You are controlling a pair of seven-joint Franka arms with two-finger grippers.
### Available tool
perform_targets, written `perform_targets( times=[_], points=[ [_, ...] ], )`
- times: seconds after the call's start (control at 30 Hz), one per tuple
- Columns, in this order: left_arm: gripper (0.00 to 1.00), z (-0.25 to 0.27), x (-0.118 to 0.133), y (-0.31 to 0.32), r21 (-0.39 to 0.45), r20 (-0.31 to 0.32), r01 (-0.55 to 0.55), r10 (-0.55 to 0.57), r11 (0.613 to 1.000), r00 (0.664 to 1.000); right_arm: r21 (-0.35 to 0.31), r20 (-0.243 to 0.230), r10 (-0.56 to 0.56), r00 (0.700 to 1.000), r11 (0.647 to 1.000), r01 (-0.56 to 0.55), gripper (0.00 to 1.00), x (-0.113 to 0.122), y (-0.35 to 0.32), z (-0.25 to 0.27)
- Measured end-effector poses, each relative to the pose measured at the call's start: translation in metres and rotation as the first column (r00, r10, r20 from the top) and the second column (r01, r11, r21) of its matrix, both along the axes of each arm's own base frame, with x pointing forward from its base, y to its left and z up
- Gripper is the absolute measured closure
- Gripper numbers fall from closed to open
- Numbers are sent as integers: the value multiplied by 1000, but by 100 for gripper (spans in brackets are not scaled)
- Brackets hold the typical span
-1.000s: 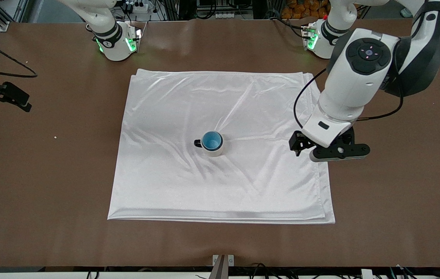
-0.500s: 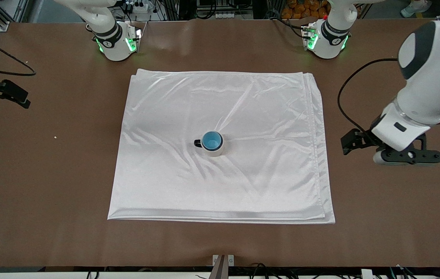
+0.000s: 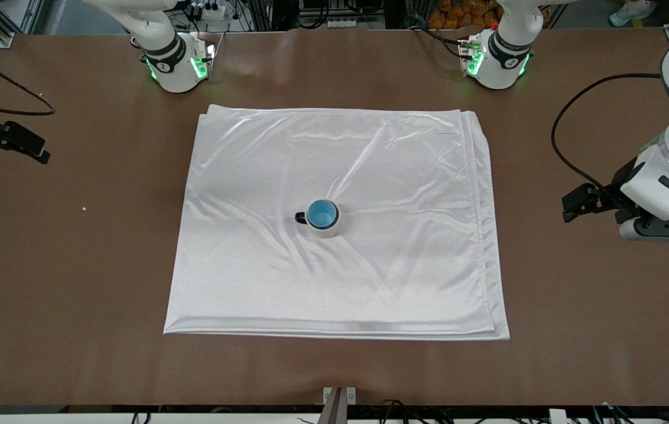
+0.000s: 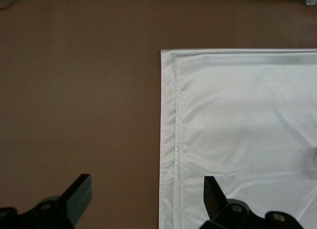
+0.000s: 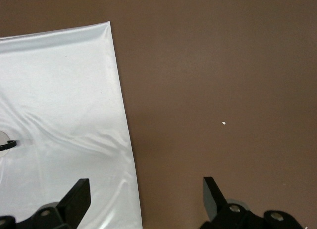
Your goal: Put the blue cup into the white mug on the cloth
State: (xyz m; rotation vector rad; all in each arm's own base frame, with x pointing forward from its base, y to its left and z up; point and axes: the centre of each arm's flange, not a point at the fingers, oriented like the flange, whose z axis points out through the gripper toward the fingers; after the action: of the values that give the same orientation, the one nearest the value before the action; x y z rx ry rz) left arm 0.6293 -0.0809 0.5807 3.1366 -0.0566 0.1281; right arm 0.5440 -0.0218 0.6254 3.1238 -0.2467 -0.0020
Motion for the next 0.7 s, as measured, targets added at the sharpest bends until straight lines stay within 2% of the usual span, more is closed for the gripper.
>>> perform_targets(
  times=[0.47,0.7],
  points=[
    [0,37,-35,23,36,-60,-34,36,999,998,-1,-1,-11,1000,1000,11,0,-1,-6,-3],
    [0,43,-41,24,40,-68,-36,39,999,997,-9,4,-11,1000,1000,11,0,0,-7,-3]
  ],
)
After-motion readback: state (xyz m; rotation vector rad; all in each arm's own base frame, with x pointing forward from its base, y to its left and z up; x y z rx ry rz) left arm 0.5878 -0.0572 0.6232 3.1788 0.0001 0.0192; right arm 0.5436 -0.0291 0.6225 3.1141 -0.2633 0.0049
